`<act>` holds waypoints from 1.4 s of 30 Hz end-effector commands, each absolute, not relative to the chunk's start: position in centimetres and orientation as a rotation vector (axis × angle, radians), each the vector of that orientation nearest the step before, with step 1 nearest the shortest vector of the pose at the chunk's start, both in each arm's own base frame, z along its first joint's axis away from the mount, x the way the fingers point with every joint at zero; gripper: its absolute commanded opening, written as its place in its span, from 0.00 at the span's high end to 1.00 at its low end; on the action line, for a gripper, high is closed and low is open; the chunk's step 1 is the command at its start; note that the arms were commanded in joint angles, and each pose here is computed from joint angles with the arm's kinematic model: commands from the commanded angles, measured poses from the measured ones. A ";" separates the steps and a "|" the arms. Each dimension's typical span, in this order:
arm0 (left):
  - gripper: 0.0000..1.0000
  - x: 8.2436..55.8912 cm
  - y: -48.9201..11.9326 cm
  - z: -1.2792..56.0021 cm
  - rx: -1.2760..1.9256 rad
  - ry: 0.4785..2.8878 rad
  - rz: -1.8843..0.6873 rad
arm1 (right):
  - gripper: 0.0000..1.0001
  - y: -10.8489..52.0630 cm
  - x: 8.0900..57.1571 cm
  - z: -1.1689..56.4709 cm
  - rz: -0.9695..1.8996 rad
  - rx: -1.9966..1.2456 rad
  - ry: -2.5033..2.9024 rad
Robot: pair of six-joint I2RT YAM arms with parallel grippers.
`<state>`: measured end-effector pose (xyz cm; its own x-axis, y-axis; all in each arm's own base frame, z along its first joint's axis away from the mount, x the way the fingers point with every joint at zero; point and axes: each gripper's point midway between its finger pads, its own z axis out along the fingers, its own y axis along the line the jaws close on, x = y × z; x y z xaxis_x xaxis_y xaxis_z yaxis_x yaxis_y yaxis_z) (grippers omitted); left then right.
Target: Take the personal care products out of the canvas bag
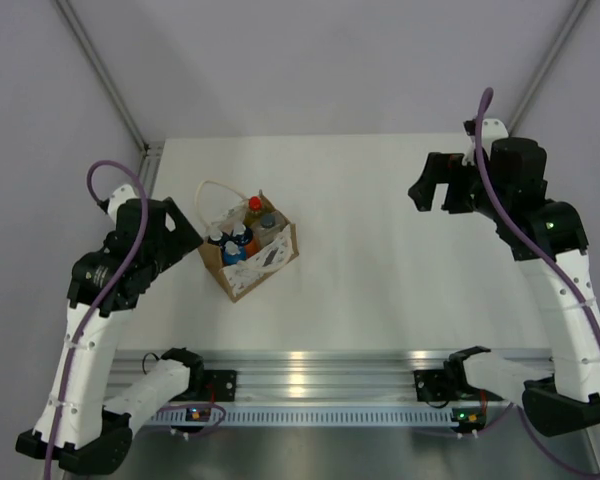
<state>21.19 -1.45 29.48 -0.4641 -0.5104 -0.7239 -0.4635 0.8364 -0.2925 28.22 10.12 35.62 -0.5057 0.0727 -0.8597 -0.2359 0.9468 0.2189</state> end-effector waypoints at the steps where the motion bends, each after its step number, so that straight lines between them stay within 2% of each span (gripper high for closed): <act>1: 0.02 20.6 -1.7 29.5 -0.749 2.121 -0.107 | 0.01 11.4 28.8 38.8 0.432 -0.141 1.958; 4: 0.02 20.3 -2.0 29.0 -0.771 2.131 -0.137 | 0.01 12.9 28.7 39.5 0.513 -0.199 1.925; 8: 0.02 20.0 -2.1 28.8 -0.790 2.130 -0.152 | 0.01 18.1 27.7 40.5 0.742 -0.345 1.866; 14: 0.02 19.3 -1.6 27.4 -0.860 2.137 -0.123 | 0.00 27.2 26.9 39.3 0.775 -0.494 1.897; 18: 0.02 18.3 -1.5 26.2 -0.918 2.170 -0.109 | 0.01 32.5 27.0 39.3 0.704 -0.534 1.851; 19: 0.02 17.8 -1.3 25.8 -0.933 2.184 -0.090 | 0.02 34.3 27.3 37.8 0.684 -0.566 1.877; 21: 0.02 17.3 -0.9 25.4 -0.965 2.184 -0.065 | 0.08 37.0 26.5 38.2 0.687 -0.605 1.855; 23: 0.02 16.8 -0.8 24.6 -0.970 2.205 -0.045 | 0.14 40.3 26.1 35.9 0.682 -0.670 1.889; 24: 0.02 16.7 -0.8 24.3 -0.970 2.213 -0.042 | 0.24 41.3 26.1 36.6 0.691 -0.683 1.866; 25: 0.02 16.5 -0.8 23.6 -0.972 2.229 -0.036 | 0.26 43.1 25.9 34.7 0.680 -0.723 1.893; 27: 0.02 16.2 -1.2 22.9 -0.981 2.252 -0.055 | 0.33 44.8 25.9 34.6 0.689 -0.736 1.885; 32: 0.02 15.4 -1.5 21.7 -0.993 2.277 -0.076 | 0.37 49.7 25.5 30.8 0.658 -0.838 1.900; 42: 0.02 14.6 -0.9 22.0 -0.956 2.280 -0.049 | 0.48 52.6 26.1 25.6 0.582 -0.900 1.943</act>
